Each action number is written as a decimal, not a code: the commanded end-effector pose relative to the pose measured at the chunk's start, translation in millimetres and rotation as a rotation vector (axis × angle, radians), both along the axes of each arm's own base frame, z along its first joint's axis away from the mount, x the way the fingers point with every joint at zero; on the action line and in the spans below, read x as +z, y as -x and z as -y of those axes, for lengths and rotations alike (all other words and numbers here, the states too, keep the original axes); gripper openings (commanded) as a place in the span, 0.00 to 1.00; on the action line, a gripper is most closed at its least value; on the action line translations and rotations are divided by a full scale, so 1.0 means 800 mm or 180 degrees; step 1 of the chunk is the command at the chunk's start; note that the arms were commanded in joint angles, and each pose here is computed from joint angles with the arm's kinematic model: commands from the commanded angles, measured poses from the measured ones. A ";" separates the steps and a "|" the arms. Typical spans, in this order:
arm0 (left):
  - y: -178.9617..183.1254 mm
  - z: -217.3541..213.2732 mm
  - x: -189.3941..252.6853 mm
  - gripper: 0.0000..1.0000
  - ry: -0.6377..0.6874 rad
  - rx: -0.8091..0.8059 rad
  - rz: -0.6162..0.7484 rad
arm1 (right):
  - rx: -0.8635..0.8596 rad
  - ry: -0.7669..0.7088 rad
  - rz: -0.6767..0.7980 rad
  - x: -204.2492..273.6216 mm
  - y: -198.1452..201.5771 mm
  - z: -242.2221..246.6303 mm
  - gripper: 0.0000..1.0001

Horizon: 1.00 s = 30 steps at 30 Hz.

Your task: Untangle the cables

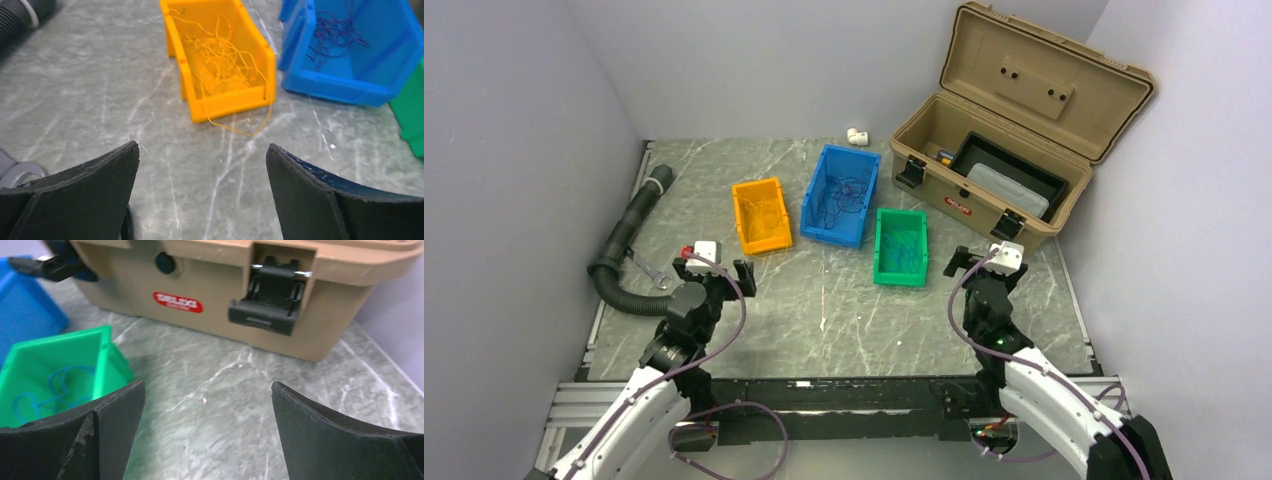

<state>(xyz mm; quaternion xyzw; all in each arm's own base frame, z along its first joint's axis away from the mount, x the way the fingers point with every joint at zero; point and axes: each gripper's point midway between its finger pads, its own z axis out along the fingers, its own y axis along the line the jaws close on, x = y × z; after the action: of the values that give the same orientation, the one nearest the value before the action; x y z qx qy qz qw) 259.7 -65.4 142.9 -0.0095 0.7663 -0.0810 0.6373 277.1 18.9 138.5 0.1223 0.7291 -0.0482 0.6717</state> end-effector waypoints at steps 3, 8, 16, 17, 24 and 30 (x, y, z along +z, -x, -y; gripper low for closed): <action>-0.030 -0.041 0.032 0.99 -0.0570 0.0502 0.0551 | -0.0653 0.0151 0.0752 0.044 -0.011 0.050 0.93; -0.047 -0.060 0.016 0.99 -0.0748 0.0659 0.0587 | -0.0845 0.0195 0.0695 0.019 -0.023 0.068 0.94; -0.084 -0.100 -0.006 0.93 -0.0216 0.0579 0.0537 | -0.0576 0.0405 0.0591 -0.006 -0.057 0.072 1.00; -0.092 -0.104 -0.008 0.91 -0.0197 0.0559 0.0460 | -0.0555 0.0441 0.0566 -0.006 -0.062 0.073 1.00; -0.099 -0.126 -0.005 0.95 -0.0287 0.0680 0.0489 | -0.0061 0.0391 0.0249 -0.034 -0.091 0.055 1.00; -0.092 -0.146 -0.004 0.99 -0.0286 0.0981 0.0563 | 0.0186 0.0423 0.0026 -0.045 -0.112 0.048 0.99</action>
<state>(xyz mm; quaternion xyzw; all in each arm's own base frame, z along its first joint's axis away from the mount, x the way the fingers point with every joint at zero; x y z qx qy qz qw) 328.0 43.1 117.4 -0.0754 0.7310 0.0401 0.6770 354.7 -33.7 96.4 0.0819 0.7237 -0.1146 0.6755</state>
